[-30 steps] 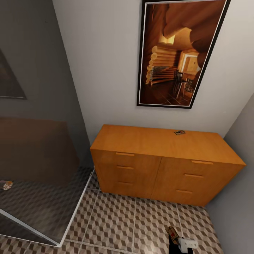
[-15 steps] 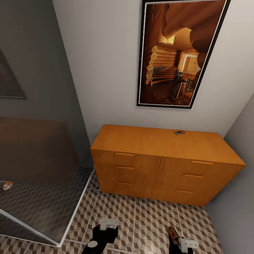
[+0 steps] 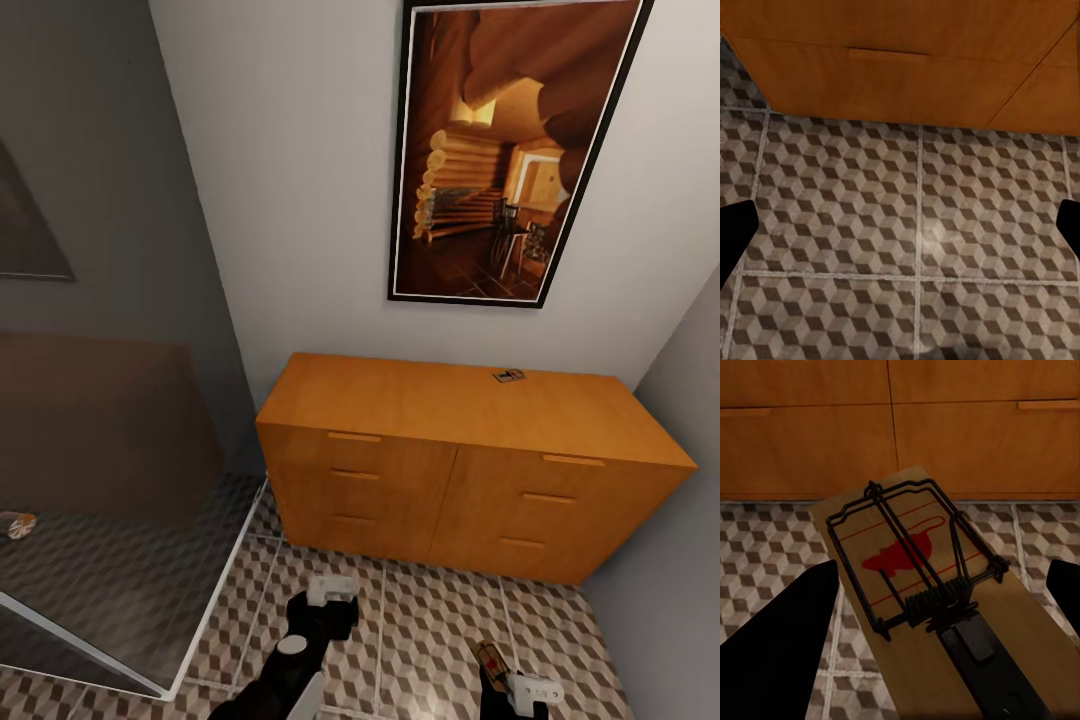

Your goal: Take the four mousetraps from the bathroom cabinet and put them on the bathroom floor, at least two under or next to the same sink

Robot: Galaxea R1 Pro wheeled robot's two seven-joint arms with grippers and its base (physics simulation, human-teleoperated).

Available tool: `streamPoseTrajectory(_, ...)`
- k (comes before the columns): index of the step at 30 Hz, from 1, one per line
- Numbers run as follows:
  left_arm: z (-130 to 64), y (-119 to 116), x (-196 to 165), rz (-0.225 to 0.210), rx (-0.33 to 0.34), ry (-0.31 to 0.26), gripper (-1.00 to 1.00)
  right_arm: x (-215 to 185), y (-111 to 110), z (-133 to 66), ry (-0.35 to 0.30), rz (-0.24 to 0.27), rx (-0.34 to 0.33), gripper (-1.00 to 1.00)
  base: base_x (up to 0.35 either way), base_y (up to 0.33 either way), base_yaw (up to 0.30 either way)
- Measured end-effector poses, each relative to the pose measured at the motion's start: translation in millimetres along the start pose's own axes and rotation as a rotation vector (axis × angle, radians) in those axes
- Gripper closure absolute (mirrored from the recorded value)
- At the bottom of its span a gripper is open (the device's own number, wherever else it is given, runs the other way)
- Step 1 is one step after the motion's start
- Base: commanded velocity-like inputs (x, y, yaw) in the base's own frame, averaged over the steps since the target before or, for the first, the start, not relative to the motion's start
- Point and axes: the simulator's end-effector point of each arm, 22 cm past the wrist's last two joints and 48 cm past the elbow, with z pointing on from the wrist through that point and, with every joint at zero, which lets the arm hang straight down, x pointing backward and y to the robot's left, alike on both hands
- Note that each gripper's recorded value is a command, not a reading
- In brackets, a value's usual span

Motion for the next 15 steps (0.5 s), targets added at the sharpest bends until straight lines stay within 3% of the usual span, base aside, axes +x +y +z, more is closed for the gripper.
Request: streamPoseTrajectory(15, -11.8, -27, -23, 0.061, 0.05, -0.065, -1.0, -1, -2, 0.2, -0.001, -0.001, 0.002, 1.0, 0.0, 0.0, 0.0)
